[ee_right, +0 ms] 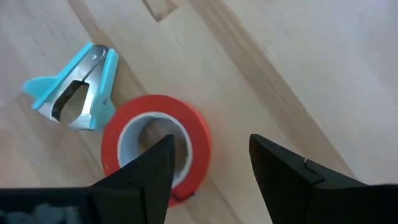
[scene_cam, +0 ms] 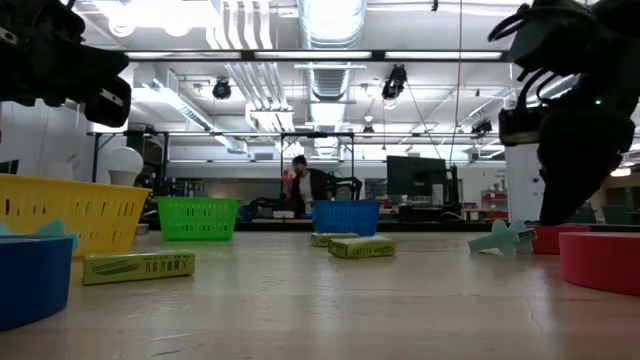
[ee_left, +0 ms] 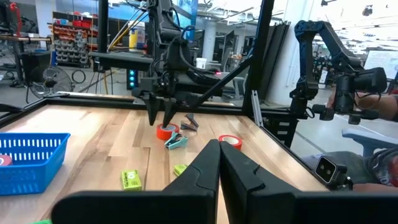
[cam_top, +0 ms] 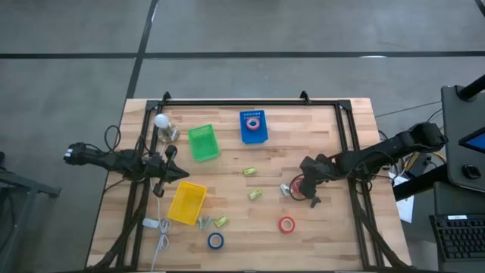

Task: Pick and place Stapler, Stapler remover, tape
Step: Put the top red tape into the blue bin

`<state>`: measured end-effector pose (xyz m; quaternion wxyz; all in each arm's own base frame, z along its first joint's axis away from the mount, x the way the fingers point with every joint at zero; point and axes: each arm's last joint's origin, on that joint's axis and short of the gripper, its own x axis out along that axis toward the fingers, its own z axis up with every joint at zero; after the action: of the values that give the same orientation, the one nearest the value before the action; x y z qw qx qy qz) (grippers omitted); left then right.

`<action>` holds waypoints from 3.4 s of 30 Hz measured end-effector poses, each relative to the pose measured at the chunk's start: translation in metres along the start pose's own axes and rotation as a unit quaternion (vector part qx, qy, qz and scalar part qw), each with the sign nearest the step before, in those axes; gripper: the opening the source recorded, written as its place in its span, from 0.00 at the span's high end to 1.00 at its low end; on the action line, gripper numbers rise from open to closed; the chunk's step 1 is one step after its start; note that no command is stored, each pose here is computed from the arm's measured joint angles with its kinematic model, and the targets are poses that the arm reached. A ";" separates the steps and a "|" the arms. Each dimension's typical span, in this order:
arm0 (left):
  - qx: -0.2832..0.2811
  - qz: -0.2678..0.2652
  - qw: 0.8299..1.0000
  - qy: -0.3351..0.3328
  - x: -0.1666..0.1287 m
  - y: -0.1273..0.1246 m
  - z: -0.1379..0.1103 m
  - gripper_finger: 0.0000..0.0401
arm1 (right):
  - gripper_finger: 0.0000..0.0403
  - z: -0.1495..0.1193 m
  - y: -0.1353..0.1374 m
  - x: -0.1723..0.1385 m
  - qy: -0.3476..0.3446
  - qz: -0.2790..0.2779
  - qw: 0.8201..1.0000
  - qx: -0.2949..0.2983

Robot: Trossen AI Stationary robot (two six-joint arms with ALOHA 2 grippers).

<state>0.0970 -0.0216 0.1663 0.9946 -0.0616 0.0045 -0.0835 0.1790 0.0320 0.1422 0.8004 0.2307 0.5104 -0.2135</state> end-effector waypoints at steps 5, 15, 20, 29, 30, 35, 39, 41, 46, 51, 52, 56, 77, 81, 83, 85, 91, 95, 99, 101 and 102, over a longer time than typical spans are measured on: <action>0.000 0.000 1.000 0.000 0.000 0.000 0.000 0.96 | 0.50 -0.003 0.004 0.012 0.020 -0.019 0.999 -0.019; 0.000 0.000 1.000 0.000 0.000 0.000 0.000 0.96 | 0.57 -0.001 0.006 0.013 0.022 -0.023 0.999 -0.022; 0.000 0.001 1.000 0.000 0.000 0.000 0.000 0.96 | 0.66 0.002 0.008 0.008 0.012 -0.009 1.000 -0.024; 0.000 0.002 1.000 0.000 0.000 0.000 0.000 0.96 | 0.89 0.004 0.009 0.007 0.007 -0.009 0.999 -0.036; 0.000 0.002 1.000 0.000 0.000 0.000 0.000 0.96 | 0.91 0.005 0.010 0.007 0.004 -0.009 0.999 -0.038; 0.000 0.002 1.000 0.000 0.000 0.000 0.000 0.96 | 0.91 0.012 0.015 0.002 -0.017 -0.011 0.999 -0.043; 0.000 0.002 1.000 0.000 0.000 0.000 0.000 0.96 | 0.87 0.021 0.021 -0.004 -0.040 -0.012 0.998 -0.051; 0.000 0.002 1.000 0.000 0.000 0.000 0.000 0.96 | 0.87 0.026 0.024 -0.008 -0.054 -0.013 0.997 -0.062; 0.000 0.002 1.000 0.000 0.000 0.000 0.000 0.96 | 0.88 0.038 0.033 -0.019 -0.092 -0.018 0.992 -0.083; 0.000 0.002 1.000 0.000 0.000 0.000 0.000 0.96 | 0.89 0.049 0.042 -0.030 -0.114 -0.007 0.988 -0.102; 0.000 0.002 1.000 0.000 0.000 0.000 0.000 0.96 | 0.89 0.051 0.043 -0.032 -0.118 -0.005 0.988 -0.103; 0.000 0.002 1.000 0.000 0.000 0.000 0.000 0.96 | 0.88 0.058 0.048 -0.038 -0.133 0.000 0.986 -0.105; 0.000 0.000 1.000 0.000 0.000 0.000 0.000 0.96 | 0.88 0.095 0.036 -0.047 -0.194 -0.012 0.976 -0.101; 0.000 0.000 1.000 0.000 0.000 0.000 0.000 0.96 | 0.88 0.102 0.033 -0.050 -0.202 -0.016 0.974 -0.103; 0.000 0.000 1.000 0.000 0.000 0.000 0.000 0.96 | 0.89 0.107 0.031 -0.052 -0.208 -0.018 0.973 -0.097; 0.000 0.000 1.000 0.000 0.000 0.000 0.000 0.96 | 0.89 0.112 0.030 -0.054 -0.216 -0.020 0.971 -0.097; 0.000 0.001 1.000 0.000 0.000 0.000 0.000 0.96 | 0.88 0.118 0.031 -0.054 -0.241 -0.010 0.966 -0.090; 0.000 0.001 1.000 0.000 0.000 0.000 0.000 0.96 | 0.89 0.118 0.032 -0.047 -0.232 -0.015 0.968 -0.092; 0.000 0.002 1.000 0.000 0.000 0.000 0.000 0.96 | 0.89 0.119 0.034 -0.037 -0.220 -0.021 0.971 -0.093; 0.000 0.002 1.000 0.000 0.000 0.000 0.000 0.96 | 0.88 0.119 0.035 -0.032 -0.212 -0.025 0.972 -0.095; 0.000 0.002 1.000 0.000 0.000 0.000 0.000 0.96 | 0.88 0.119 0.036 -0.029 -0.212 -0.025 0.972 -0.095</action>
<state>0.0971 -0.0215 0.1663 0.9948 -0.0616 0.0044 -0.0814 0.2740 -0.0063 0.2188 0.9030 0.0899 0.3530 -0.2278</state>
